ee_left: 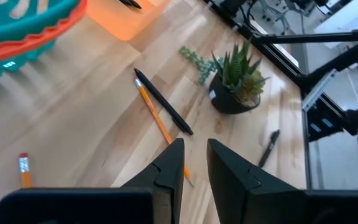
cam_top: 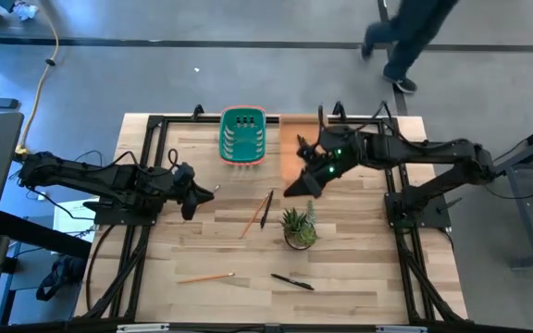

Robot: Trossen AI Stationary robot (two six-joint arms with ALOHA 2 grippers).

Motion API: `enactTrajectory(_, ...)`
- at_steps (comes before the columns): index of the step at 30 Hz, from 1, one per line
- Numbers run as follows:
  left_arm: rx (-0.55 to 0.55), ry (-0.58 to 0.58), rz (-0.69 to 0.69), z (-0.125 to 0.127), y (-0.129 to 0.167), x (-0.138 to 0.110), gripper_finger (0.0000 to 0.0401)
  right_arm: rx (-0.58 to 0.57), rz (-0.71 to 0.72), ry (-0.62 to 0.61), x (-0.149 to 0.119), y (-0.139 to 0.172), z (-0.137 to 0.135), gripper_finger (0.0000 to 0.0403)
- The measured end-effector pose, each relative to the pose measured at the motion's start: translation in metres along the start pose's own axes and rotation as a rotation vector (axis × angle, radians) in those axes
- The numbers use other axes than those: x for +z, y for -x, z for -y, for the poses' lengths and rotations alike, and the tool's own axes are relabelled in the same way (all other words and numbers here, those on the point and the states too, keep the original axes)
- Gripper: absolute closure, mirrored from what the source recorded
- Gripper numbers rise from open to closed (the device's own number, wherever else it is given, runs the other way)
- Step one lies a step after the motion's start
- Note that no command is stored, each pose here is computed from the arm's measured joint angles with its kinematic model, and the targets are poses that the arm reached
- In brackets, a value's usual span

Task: Sort pens & pencils
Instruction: Put the bottom black ballpoint pen into the orange bin

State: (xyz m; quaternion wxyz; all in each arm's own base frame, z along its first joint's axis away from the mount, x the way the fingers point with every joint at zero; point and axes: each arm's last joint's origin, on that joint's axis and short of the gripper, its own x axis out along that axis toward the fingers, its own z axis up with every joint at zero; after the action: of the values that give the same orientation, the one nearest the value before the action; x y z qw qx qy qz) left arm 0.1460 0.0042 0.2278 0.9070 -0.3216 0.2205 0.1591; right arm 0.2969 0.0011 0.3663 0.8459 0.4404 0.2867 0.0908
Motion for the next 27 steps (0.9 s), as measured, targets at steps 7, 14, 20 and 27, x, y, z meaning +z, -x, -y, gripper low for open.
enactTrajectory(7,-0.006,0.0,-0.005,0.0,0.0,0.0,0.0343,-0.041,-0.169,0.038,-0.029,-0.009,-0.007,0.0311)
enactTrajectory(14,-0.01,0.015,-0.023,0.0,0.0,-0.001,0.0343,-0.027,-0.299,0.054,-0.052,-0.015,-0.017,0.0311)
enactTrajectory(20,-0.009,0.017,-0.026,0.0,0.0,-0.001,0.0343,0.014,-0.378,0.013,-0.067,-0.018,-0.028,0.0311)
enactTrajectory(27,0.004,0.01,-0.041,-0.002,0.0,-0.003,0.0343,-0.006,-0.415,-0.05,-0.088,-0.023,-0.041,0.0311)
